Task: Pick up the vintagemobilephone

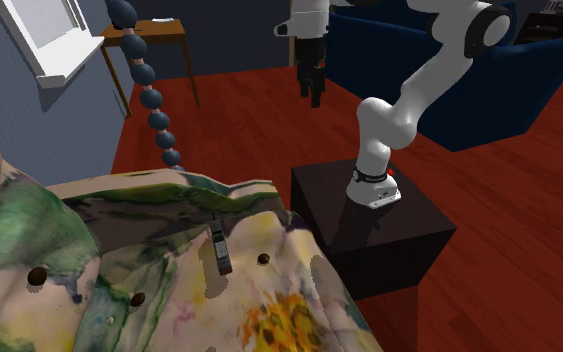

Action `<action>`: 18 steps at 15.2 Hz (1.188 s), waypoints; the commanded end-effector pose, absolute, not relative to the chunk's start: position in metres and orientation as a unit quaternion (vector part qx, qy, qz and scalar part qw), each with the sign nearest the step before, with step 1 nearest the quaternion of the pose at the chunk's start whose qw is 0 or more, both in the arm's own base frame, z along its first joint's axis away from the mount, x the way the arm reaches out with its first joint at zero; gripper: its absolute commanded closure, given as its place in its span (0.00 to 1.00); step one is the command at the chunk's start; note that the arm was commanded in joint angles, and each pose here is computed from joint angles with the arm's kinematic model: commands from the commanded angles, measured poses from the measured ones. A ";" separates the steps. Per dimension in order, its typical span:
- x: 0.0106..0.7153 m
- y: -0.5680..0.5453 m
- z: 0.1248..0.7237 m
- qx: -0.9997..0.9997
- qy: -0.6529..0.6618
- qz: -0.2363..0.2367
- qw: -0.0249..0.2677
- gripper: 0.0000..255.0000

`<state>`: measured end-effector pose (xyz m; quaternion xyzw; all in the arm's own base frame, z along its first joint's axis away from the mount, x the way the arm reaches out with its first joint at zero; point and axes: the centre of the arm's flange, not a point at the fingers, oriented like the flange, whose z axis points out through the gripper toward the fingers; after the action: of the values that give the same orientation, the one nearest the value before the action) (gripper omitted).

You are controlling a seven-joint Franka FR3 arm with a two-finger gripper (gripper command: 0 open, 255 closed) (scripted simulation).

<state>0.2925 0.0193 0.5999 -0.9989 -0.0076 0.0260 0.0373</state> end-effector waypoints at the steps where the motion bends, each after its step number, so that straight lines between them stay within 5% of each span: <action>1: 0.292 0.019 0.600 -0.999 -0.008 0.026 0.037 0.00; 18: 0.402 0.140 0.450 -0.954 0.300 0.012 0.018 0.00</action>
<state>0.3933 0.1328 0.4571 -0.9597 0.2802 0.0137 0.0180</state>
